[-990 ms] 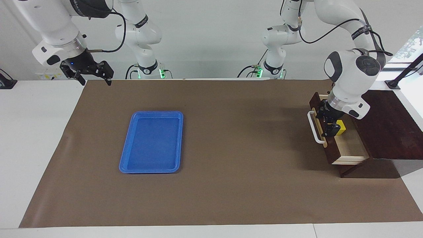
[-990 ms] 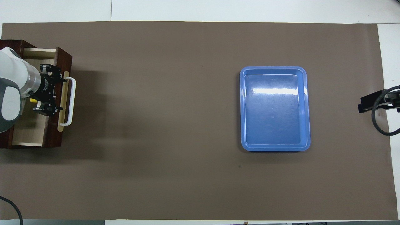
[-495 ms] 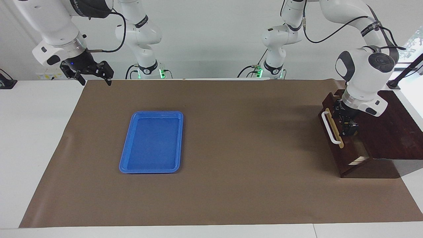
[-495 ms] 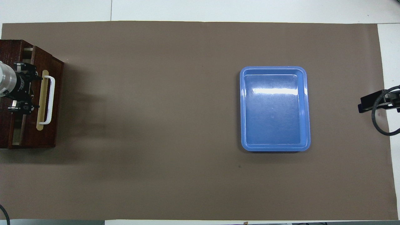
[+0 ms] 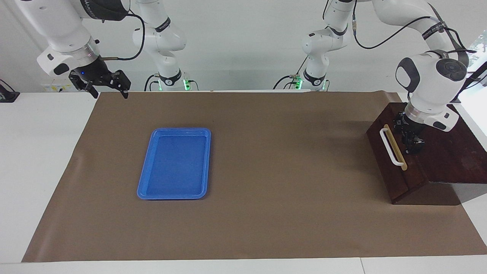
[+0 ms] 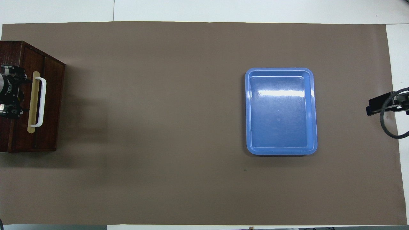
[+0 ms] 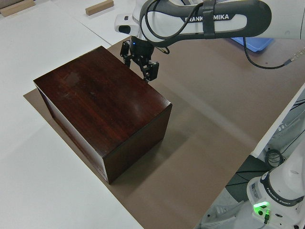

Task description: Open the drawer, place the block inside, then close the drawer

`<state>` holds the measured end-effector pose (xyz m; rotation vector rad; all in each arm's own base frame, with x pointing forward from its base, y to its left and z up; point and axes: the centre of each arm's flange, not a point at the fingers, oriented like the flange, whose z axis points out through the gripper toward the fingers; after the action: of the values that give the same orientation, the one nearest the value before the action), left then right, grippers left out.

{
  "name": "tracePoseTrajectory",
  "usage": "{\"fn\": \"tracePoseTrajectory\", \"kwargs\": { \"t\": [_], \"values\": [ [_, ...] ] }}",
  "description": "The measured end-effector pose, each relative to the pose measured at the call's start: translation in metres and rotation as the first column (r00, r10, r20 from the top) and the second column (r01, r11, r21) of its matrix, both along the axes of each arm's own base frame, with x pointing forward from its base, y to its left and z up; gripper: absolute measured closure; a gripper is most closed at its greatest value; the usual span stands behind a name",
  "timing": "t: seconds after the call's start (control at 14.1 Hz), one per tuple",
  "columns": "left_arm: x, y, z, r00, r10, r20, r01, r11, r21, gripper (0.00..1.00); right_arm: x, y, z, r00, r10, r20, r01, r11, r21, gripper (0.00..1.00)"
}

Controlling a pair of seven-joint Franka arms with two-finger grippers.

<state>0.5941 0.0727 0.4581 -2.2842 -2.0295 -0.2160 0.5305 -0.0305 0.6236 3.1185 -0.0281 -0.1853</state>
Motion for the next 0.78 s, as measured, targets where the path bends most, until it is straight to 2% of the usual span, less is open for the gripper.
{"fn": "tracePoseTrajectory", "kwargs": {
  "t": [0.42, 0.64, 0.78],
  "values": [
    [0.002, -0.004, 0.005, 0.999, -0.036, 0.002, 0.036, 0.999, 0.003, 0.00, 0.000, 0.000, 0.000, 1.000, 0.000, 0.000, 0.000, 1.000, 0.000, 0.00],
    [0.010, -0.032, 0.033, 0.994, -0.104, 0.015, 0.104, 0.995, 0.006, 0.00, 0.000, 0.000, 0.000, 1.000, 0.000, 0.000, 0.000, 1.000, 0.000, 0.00],
    [0.011, -0.058, 0.055, 0.982, -0.188, 0.011, 0.188, 0.982, -0.024, 0.00, 0.000, 0.000, 0.000, 1.000, 0.000, 0.000, 0.000, 1.000, 0.000, 0.00]
  ]
}}
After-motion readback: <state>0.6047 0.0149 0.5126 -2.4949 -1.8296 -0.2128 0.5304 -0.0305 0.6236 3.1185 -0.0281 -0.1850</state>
